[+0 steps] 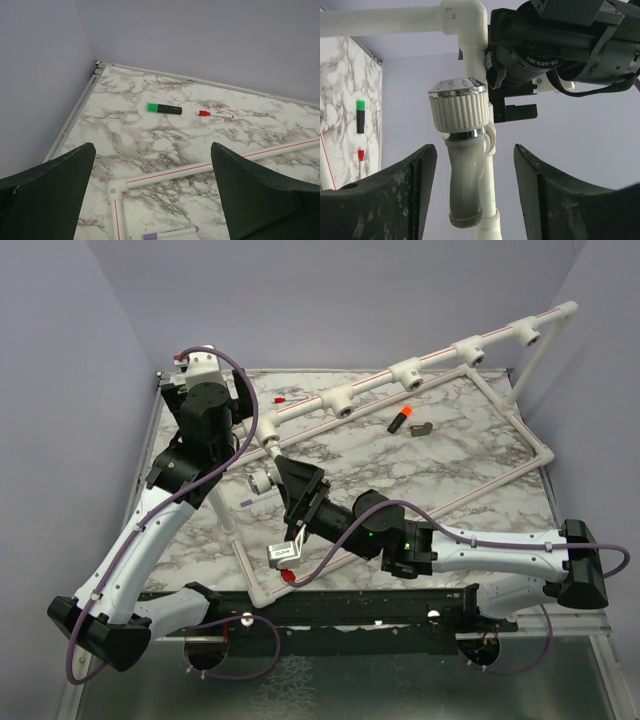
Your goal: Install the water faucets
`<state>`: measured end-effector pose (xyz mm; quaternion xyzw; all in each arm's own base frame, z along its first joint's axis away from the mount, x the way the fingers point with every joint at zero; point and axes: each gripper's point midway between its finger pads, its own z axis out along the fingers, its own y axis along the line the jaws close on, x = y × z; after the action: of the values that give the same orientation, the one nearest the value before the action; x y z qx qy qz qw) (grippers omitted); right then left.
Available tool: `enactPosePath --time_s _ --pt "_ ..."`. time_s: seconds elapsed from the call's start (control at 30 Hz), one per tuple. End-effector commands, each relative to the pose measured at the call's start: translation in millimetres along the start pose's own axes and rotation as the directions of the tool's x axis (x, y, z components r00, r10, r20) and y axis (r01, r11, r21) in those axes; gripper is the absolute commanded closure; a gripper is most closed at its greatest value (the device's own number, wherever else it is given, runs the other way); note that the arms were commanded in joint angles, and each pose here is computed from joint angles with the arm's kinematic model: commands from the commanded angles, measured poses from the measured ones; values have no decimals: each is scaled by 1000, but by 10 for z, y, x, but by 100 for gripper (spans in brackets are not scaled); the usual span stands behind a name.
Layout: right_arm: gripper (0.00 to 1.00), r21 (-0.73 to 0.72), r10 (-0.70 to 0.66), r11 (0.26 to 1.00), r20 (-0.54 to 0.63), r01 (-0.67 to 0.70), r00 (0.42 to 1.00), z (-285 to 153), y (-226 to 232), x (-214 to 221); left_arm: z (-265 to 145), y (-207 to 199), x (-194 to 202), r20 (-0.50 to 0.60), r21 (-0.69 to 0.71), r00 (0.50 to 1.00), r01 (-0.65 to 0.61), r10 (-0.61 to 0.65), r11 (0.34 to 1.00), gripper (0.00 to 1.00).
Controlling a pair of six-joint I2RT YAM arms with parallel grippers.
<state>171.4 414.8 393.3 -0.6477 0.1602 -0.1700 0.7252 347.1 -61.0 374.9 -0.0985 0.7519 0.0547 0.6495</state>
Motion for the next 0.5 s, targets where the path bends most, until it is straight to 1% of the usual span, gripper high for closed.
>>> enactPosePath --time_s 0.0,0.13,0.23,0.3,0.4,0.43,0.47 --pt "36 10 -49 999 -33 49 998 23 30 -4 -65 25 273 -77 30 993 -85 88 996 1" --pt "48 10 -42 999 -42 42 998 33 66 -22 -75 30 271 -75 28 993 -85 87 996 1" --pt "59 19 -33 999 -50 34 998 29 79 -34 -75 23 286 -78 30 993 -88 90 996 1" --pt "71 28 -11 1000 -49 12 999 31 92 -66 -74 23 290 -78 29 993 -88 90 996 1" --pt "94 54 32 998 -69 -29 997 40 108 -73 -78 22 286 -76 29 993 -88 90 996 1" --pt "99 68 50 997 -80 -44 996 42 115 -69 -79 24 286 -76 28 993 -88 90 996 1" --pt "100 100 81 992 -87 -72 993 38 91 -71 -79 28 284 -76 26 993 -88 90 996 1"
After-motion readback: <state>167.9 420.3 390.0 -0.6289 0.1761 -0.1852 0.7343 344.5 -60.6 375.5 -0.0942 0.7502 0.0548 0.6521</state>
